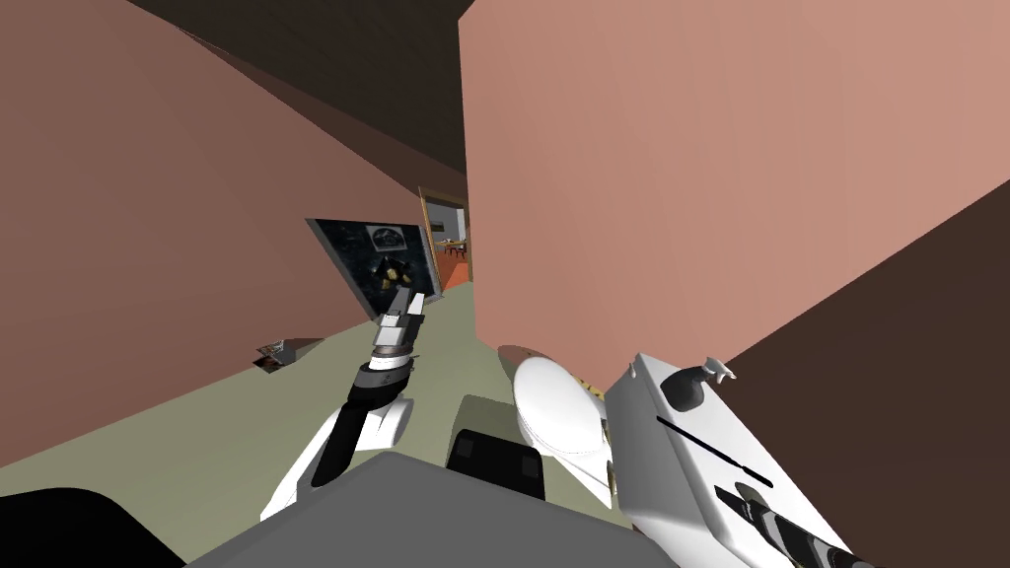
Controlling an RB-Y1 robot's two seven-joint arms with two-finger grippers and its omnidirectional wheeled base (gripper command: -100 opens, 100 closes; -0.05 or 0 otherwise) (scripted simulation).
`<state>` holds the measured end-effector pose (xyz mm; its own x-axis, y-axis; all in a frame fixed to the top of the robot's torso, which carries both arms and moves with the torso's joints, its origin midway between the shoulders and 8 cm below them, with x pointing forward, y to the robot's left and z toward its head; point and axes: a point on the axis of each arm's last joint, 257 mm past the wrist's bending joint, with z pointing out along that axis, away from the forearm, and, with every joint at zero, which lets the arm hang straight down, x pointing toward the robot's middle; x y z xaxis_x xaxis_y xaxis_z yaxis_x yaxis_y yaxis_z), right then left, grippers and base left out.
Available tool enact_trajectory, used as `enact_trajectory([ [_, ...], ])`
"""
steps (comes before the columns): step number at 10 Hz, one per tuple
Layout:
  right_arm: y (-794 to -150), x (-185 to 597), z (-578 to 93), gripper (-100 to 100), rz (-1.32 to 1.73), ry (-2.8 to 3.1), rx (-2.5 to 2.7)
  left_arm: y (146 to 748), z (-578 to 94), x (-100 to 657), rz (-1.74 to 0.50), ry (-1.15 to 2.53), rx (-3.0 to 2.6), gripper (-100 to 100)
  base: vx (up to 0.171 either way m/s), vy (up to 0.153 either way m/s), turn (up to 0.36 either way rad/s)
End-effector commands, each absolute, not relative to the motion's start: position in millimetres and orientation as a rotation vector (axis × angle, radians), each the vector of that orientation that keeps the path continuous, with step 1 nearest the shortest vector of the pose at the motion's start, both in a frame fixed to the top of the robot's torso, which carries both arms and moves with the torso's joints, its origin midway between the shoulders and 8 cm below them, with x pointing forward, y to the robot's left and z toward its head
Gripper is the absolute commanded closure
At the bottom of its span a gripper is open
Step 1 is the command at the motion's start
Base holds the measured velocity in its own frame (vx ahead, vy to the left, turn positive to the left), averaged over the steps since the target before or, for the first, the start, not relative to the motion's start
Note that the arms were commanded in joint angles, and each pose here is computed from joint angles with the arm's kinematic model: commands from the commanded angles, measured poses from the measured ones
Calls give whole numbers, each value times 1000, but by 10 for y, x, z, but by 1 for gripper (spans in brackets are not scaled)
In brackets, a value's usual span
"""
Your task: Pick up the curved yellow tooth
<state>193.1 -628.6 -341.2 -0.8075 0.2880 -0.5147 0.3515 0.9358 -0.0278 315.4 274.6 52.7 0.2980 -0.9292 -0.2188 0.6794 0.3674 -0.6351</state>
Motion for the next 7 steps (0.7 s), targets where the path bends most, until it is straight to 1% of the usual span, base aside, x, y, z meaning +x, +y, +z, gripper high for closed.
enact_trajectory([
  [1, -6286, 1931, -3412, 100, -165, 2569, 456, 2746, 527, 3154, -1122, 620, -471, 0, 0, 0, 0],
  [5, -6284, 1934, -3411, 100, -165, 2569, 455, 2746, 527, 3154, -1122, 620, -471, 0, 0, 0, 0],
  [6, -6284, 1934, -3411, 0, -165, 2569, 455, 2746, 527, 3154, -1122, 620, -471, 0, 0, 0, 0],
  [7, -6212, 2002, -3367, 100, -160, 2570, 434, 2746, 527, 3154, -1122, 620, -471, 0, 12, -22, -139],
])
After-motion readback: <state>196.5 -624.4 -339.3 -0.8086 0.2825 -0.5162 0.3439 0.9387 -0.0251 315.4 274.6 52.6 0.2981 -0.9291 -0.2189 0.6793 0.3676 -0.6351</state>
